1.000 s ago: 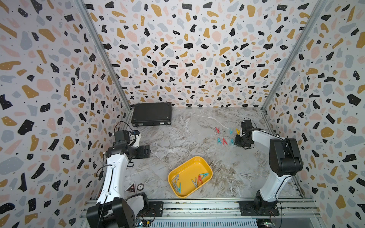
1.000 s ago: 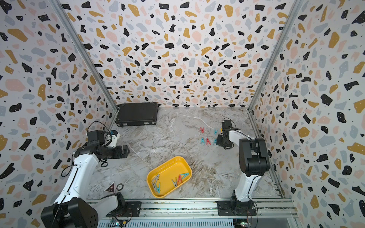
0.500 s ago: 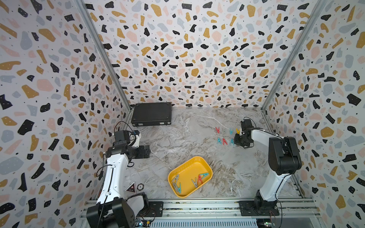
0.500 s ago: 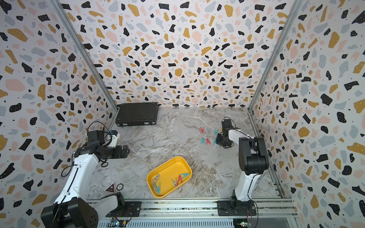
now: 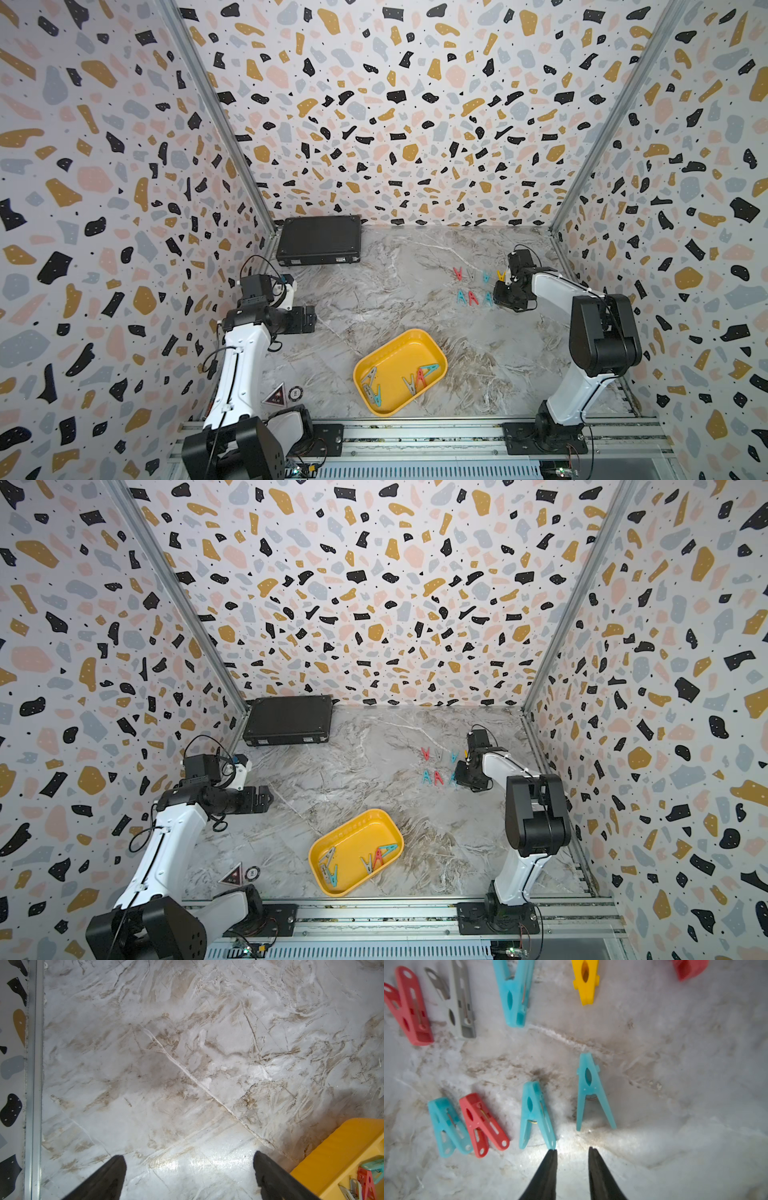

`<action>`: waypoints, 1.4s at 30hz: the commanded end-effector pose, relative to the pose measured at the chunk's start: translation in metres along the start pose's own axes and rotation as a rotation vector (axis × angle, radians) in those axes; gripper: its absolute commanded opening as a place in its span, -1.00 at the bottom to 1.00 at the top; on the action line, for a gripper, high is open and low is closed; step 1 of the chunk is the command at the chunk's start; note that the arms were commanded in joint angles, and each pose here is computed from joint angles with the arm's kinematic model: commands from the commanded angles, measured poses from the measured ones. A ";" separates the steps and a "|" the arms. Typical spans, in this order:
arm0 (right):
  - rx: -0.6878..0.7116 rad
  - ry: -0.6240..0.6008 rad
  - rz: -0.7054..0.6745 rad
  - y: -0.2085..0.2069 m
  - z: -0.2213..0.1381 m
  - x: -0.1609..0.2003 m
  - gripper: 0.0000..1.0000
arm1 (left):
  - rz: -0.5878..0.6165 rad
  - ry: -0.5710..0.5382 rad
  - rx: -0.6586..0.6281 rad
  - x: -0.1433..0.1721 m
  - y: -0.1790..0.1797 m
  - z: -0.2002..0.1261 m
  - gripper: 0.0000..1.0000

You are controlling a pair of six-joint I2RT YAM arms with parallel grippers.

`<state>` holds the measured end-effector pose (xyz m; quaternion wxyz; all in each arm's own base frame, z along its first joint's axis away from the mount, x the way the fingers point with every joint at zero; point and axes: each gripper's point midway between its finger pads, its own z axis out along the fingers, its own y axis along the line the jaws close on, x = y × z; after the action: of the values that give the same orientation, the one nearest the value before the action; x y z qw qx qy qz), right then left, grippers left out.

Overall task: Take the clothespins out of the storage box
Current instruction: Place the clothespin at the center of the board, then pick up the clothespin from the storage box.

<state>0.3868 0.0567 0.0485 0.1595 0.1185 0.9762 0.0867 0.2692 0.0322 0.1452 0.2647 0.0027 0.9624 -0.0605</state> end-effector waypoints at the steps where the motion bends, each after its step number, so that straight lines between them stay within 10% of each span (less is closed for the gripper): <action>1: -0.032 -0.022 -0.011 0.011 -0.028 -0.002 -0.34 | 0.003 -0.032 0.007 -0.007 -0.001 -0.004 1.00; 20: -0.370 -0.058 -0.403 0.147 -0.145 0.101 -0.14 | 0.000 -0.024 0.014 -0.006 -0.001 -0.002 1.00; 32: -0.627 0.031 -0.833 0.267 -0.132 0.240 0.10 | -0.003 -0.025 0.009 -0.007 0.000 -0.002 0.99; 42: -0.572 0.134 -1.074 0.293 -0.092 0.313 0.16 | -0.002 -0.039 -0.017 -0.008 0.003 -0.005 0.99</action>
<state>0.1224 0.3907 0.0876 0.1164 -0.4262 0.8601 0.2552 0.2694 0.0316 0.1455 0.2656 0.0031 0.9621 -0.0620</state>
